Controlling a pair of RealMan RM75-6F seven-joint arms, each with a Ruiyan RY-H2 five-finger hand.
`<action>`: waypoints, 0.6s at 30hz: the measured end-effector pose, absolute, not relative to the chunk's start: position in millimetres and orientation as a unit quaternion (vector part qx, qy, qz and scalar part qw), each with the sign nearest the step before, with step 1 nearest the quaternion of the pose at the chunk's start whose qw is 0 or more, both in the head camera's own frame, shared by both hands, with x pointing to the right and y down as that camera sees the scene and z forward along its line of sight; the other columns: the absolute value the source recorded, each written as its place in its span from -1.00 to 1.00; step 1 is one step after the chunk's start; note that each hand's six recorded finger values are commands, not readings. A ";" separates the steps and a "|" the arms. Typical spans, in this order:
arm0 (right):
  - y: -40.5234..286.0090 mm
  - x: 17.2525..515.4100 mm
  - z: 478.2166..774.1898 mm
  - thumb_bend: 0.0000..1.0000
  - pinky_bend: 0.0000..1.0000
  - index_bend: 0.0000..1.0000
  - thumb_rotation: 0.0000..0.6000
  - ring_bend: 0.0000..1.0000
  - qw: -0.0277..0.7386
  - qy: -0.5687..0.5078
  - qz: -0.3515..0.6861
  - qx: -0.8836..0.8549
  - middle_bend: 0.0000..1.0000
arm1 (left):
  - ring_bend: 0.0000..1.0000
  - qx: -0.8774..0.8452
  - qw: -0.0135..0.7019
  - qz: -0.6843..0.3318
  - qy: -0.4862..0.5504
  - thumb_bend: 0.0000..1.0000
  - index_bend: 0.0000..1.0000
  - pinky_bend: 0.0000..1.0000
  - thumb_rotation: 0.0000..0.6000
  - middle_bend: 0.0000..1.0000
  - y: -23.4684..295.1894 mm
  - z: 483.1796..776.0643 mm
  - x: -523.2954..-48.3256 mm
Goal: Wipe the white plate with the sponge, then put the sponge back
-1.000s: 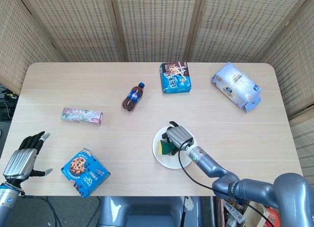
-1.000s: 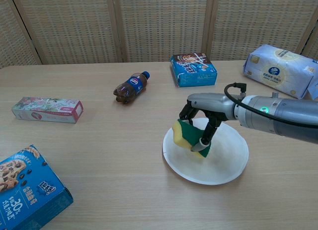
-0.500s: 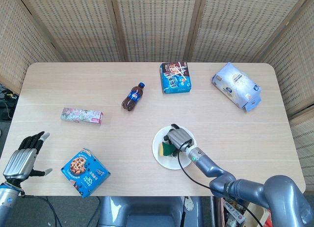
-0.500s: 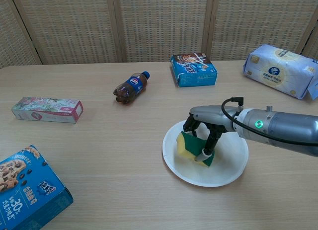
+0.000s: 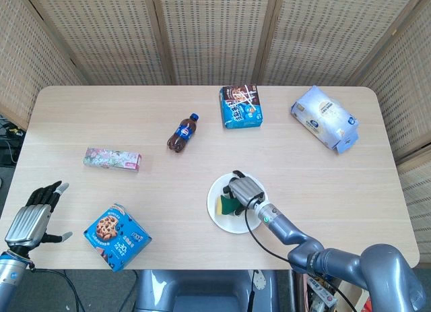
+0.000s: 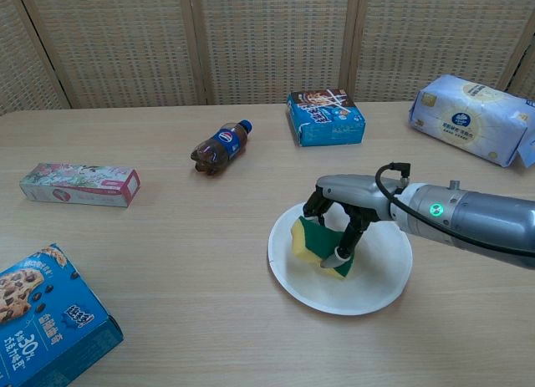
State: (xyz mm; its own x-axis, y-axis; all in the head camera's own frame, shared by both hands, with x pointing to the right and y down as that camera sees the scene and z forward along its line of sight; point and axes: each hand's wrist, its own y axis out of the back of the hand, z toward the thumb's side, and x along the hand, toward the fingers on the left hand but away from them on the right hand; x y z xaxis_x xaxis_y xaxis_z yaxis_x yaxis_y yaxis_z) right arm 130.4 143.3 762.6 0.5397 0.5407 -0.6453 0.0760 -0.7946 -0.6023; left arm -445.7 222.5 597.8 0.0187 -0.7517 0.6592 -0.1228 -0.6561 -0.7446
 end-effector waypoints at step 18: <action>128.5 131.2 744.2 0.25 -0.92 0.32 1.00 -0.90 0.257 -0.230 0.411 -0.844 -0.49 | -1.00 -0.668 0.253 -0.619 0.327 -1.00 -1.00 -1.00 1.00 -1.00 222.5 597.5 -445.7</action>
State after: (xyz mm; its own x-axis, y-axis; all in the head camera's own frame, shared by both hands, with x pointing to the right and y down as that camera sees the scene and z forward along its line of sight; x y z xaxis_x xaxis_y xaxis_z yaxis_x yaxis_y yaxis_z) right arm 131.2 128.5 744.2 0.5556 0.5995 -0.5761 0.1768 -0.7622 -0.6227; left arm -445.7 222.5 597.5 0.0207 -0.7498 0.6614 -0.1233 -0.6584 -0.7425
